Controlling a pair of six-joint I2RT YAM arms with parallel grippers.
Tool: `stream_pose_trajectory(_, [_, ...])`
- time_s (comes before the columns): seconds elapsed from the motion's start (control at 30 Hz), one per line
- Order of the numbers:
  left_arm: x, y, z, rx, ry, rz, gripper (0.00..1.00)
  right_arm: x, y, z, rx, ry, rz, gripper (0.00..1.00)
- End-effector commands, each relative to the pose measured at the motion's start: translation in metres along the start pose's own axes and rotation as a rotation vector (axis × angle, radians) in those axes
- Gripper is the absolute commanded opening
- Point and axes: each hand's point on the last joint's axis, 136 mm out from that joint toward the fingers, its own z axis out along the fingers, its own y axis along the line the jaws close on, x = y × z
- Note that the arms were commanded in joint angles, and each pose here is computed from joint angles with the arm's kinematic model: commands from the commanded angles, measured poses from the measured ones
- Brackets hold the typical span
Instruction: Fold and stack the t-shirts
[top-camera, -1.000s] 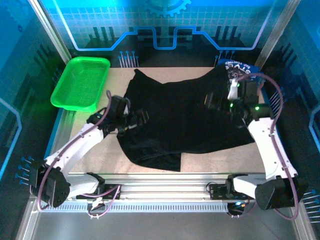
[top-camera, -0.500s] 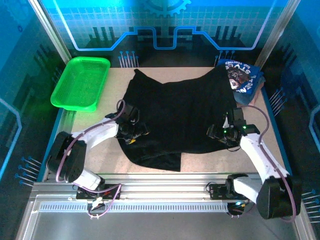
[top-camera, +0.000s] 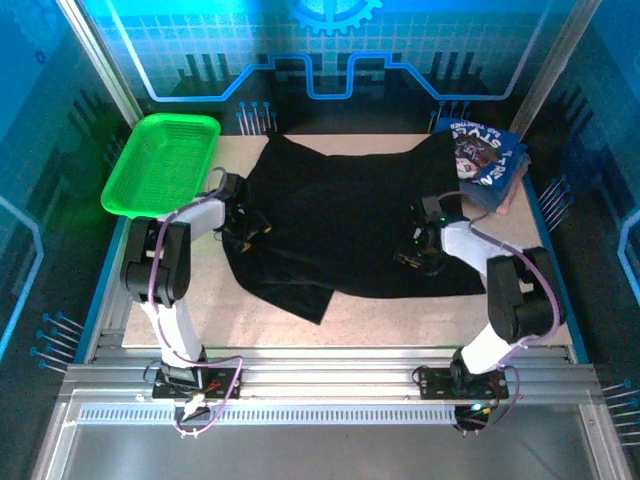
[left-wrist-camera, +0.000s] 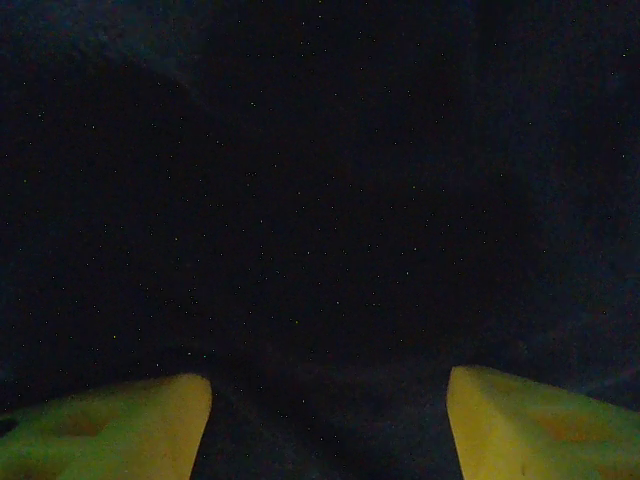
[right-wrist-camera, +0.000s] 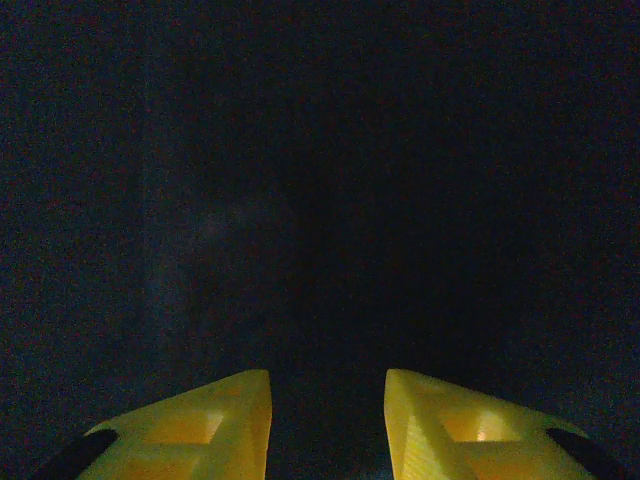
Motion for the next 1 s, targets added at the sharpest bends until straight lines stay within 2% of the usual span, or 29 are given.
stream_pose_trajectory(0.0, [-0.025,0.027,0.012,-0.129,-0.009,0.052,0.67,-0.016,0.010,0.011,0.043,0.007,0.008,0.35])
stream_pose_trajectory(0.13, [-0.060,0.011,0.009,-0.094,-0.044,0.087,0.69,-0.035,0.024,0.029,0.081,0.039,-0.005,0.37])
stream_pose_trajectory(0.2, [-0.072,-0.014,-0.005,-0.038,-0.056,0.134,0.75,-0.047,0.034,0.036,0.078,0.037,-0.014,0.38])
stream_pose_trajectory(0.3, [-0.076,-0.045,-0.039,0.074,-0.089,0.167,0.85,-0.069,0.054,0.032,0.045,0.015,-0.026,0.41])
stream_pose_trajectory(0.4, [-0.062,-0.063,-0.092,0.178,-0.125,0.172,0.91,-0.083,0.078,0.010,-0.020,-0.015,-0.052,0.50])
stream_pose_trajectory(0.5, [-0.019,-0.069,-0.135,0.259,-0.094,0.191,0.95,-0.084,0.090,-0.027,-0.085,-0.044,-0.065,0.64])
stream_pose_trajectory(0.63, [0.064,-0.051,-0.157,0.255,0.015,0.228,0.96,-0.062,0.083,-0.085,-0.178,-0.055,-0.090,0.83])
stream_pose_trajectory(0.7, [0.108,-0.031,-0.149,0.235,0.101,0.202,0.95,-0.047,0.061,-0.109,-0.163,-0.060,-0.120,0.90])
stream_pose_trajectory(0.8, [0.157,-0.005,-0.130,0.186,0.208,0.184,0.95,-0.020,0.015,-0.125,-0.134,-0.035,-0.086,0.97])
stream_pose_trajectory(0.97, [0.195,0.014,-0.096,0.122,0.299,0.177,0.88,0.008,-0.053,-0.129,-0.167,-0.048,0.091,0.99])
